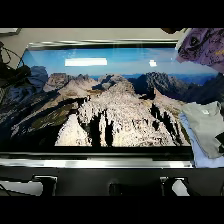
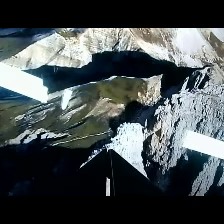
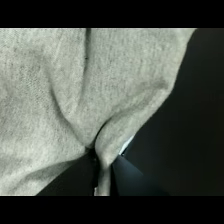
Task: Fold the clothes and pants, and hang the long-sleeved shirts on hangers.
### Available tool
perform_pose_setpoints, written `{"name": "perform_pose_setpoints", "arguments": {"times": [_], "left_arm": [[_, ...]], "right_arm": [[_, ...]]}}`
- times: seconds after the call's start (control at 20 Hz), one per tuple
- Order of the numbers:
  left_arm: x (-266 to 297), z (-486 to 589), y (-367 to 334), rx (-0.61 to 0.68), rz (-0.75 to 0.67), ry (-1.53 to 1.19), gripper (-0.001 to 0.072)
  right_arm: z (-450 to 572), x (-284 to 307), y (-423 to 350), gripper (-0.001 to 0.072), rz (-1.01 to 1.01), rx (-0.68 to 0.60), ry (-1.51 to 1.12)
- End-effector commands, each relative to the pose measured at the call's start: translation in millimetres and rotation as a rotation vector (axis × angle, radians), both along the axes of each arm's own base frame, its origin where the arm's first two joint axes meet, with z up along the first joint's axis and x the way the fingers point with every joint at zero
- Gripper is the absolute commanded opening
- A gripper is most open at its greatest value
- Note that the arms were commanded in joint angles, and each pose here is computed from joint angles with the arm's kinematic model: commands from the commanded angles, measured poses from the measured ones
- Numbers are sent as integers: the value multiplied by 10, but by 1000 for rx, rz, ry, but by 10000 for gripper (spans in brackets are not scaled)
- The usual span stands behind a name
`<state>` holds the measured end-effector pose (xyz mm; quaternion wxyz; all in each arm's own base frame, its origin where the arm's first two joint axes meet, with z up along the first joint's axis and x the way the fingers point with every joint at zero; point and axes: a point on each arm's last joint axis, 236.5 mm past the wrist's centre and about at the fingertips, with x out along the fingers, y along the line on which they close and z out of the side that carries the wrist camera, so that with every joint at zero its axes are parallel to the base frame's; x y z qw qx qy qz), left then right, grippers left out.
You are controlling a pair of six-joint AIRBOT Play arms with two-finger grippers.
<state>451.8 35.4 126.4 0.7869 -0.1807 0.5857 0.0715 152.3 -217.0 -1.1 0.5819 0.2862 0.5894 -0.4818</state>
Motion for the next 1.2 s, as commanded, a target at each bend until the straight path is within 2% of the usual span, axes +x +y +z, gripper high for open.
{"name": "perform_pose_setpoints", "arguments": {"times": [0.0,0.35,0.4,0.45,0.5,0.55,0.7,0.75,0.8,0.9,1.0,1.1,1.15], "left_arm": [[-7,-1,2,0,0,3,23],[-7,-1,2,0,0,3,23],[-6,-1,3,0,0,2,22],[-7,-1,2,0,0,3,22],[-9,-2,2,0,0,3,23],[-21,-5,0,-1,-1,9,23],[-70,-14,-8,-2,-8,28,23],[-69,1,-12,2,-25,21,22],[-57,31,-18,6,-42,6,22],[-31,150,-62,16,-109,-48,22],[-36,317,-112,17,-143,-105,22],[-58,491,-134,20,-115,-175,22],[-96,553,-173,28,-121,-214,21]], "right_arm": [[-8,-123,-9,31,-2,-6,51],[24,-254,-5,33,-14,-7,107],[30,-269,-11,65,-15,-10,113],[38,-281,-28,180,-14,-18,119],[46,-274,-44,340,-10,-24,117],[77,-220,-82,423,-2,-37,97],[373,420,-183,407,69,-67,-158],[536,796,-144,336,124,-57,-309],[755,1203,-47,301,181,-40,-474],[1102,1801,304,276,319,-15,-671],[1184,2185,915,186,510,42,-728],[1095,2377,1678,65,733,122,-701],[1039,2423,2074,57,842,153,-681]]}}
